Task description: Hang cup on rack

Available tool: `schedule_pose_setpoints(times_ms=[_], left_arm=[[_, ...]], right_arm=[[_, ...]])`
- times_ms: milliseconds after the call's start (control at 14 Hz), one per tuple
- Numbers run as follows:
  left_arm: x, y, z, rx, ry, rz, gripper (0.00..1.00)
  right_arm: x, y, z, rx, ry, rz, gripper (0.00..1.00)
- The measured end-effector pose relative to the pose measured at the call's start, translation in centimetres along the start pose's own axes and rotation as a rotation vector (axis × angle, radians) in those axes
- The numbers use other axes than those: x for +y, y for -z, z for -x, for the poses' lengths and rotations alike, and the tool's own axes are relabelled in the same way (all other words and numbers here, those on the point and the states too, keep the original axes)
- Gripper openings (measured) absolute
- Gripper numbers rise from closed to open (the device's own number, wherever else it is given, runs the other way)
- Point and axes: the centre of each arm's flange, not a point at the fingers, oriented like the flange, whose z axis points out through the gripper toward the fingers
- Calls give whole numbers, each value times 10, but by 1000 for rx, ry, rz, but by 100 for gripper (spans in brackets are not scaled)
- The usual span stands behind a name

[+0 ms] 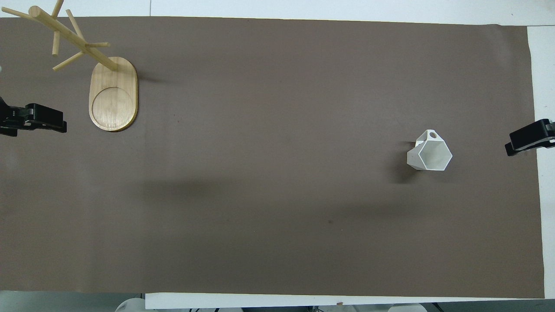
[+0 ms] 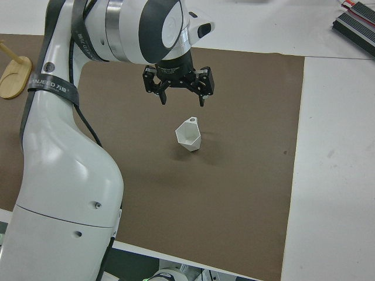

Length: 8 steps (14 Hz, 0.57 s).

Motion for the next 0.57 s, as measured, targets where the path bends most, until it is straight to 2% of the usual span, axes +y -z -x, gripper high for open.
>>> schedule_pose_setpoints(times_ms=[429,571], left_arm=[[0,0,0,0,0,0,100],[0,0,0,0,0,0,100]], right_arm=[[0,0,0,0,3,-1,100],[-1,0,0,-1,46,-2,100]])
